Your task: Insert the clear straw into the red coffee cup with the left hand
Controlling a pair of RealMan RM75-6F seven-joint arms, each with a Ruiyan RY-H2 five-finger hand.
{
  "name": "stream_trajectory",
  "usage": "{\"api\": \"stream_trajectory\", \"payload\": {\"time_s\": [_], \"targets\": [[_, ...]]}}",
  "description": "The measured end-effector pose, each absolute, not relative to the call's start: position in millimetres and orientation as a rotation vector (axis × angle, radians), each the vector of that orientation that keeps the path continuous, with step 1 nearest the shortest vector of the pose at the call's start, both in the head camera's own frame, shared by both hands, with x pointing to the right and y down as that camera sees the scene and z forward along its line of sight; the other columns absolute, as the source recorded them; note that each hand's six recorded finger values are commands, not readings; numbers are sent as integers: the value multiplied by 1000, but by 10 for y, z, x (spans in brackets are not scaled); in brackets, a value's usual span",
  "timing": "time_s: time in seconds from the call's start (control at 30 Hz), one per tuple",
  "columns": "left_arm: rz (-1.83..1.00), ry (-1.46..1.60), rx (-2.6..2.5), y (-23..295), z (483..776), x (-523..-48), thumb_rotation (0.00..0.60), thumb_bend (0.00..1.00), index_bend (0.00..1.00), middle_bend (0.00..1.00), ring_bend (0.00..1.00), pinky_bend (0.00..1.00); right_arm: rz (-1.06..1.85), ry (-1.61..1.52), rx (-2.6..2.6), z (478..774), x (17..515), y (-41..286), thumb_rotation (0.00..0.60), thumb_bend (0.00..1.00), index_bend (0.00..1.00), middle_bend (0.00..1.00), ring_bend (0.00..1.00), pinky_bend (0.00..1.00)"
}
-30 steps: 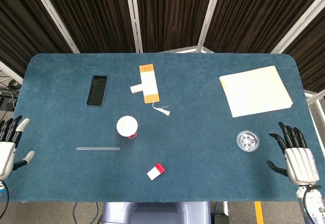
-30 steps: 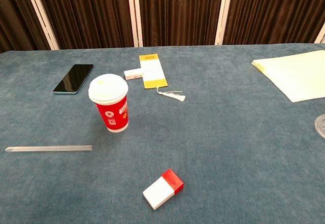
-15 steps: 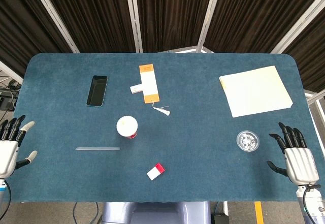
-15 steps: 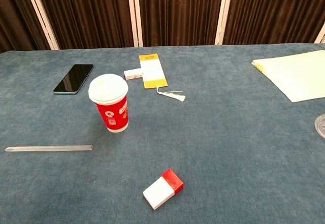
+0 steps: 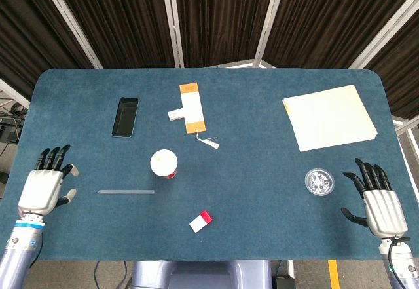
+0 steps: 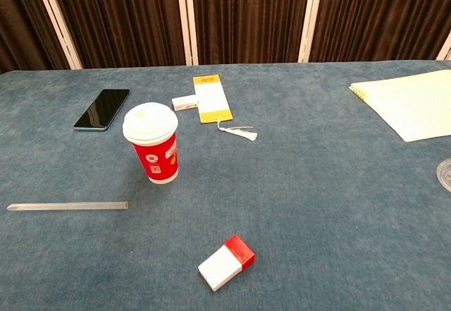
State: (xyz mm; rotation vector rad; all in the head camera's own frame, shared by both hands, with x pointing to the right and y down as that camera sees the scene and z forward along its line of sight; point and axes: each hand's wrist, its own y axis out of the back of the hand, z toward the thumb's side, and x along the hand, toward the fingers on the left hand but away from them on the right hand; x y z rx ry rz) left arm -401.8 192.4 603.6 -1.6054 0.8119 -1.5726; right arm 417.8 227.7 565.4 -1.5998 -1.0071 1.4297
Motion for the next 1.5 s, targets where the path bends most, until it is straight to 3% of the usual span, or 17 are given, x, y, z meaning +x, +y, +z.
{"api": "stream_trajectory", "payload": {"time_s": [0.7,1.07,1.5], "targets": [[-1647,704,-1685,2028,6787,-3279,600,276,529,0,0,0,1431,-1010,-1622,5661,4172,2285,600,144,205,0,0,0],[-1666,674,-1714,2088,7027,-3016,600,282,530,0,0,0,1436,-1018,-1637,5664,4178,2286,600,148,205,0,0,0],[-1673,658,-1717,2080,7148,-2871,600,371,531,0,0,0,1439,-1021,-1651,5663,4175,2294,600,148,205,0,0,0]]}}
